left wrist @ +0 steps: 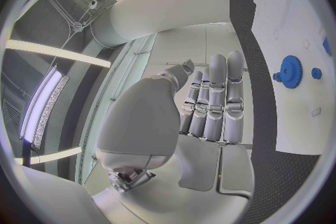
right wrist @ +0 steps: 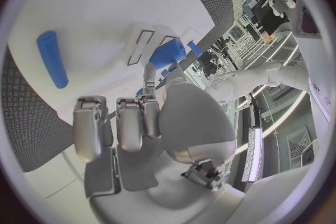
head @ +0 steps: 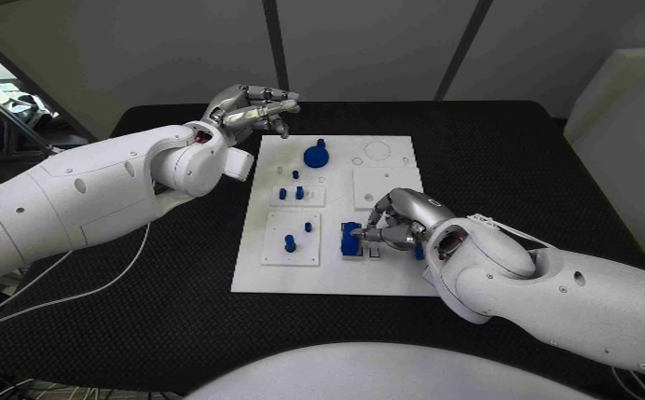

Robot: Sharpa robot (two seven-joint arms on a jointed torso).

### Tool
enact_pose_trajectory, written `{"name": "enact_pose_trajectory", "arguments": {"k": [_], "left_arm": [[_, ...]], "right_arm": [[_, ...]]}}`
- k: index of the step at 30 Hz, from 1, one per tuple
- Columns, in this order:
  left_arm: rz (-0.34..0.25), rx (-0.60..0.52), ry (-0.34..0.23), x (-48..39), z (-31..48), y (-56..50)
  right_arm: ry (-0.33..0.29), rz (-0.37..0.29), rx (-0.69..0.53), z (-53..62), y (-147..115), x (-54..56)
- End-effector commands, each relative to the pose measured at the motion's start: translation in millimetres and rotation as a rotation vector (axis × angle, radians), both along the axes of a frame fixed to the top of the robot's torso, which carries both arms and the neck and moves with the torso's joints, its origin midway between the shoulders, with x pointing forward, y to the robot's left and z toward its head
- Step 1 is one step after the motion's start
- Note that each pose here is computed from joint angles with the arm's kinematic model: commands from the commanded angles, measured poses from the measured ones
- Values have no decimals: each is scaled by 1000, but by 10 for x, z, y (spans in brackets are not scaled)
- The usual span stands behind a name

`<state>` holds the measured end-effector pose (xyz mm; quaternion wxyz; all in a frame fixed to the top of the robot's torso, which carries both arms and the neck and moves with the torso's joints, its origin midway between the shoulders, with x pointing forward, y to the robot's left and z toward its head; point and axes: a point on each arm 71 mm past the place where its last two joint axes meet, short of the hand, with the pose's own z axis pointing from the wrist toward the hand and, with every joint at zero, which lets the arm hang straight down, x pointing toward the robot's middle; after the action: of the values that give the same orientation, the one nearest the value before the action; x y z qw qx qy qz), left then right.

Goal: Assemble the parts on the task board

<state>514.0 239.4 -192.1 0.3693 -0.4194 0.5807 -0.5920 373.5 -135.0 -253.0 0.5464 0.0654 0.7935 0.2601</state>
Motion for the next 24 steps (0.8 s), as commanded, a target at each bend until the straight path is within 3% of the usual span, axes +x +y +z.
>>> {"name": "enact_pose_trajectory", "arguments": {"k": [1, 15, 24], "left_arm": [[-12, -4, -1, -2, 10, -8], [-14, -3, 1, -4, 3, -6], [-16, -3, 3, -6, -1, -11]], "right_arm": [[8, 35, 27, 12, 30, -33], [13, 82, 62, 72, 48, -121], [25, 84, 45, 40, 73, -94]]}}
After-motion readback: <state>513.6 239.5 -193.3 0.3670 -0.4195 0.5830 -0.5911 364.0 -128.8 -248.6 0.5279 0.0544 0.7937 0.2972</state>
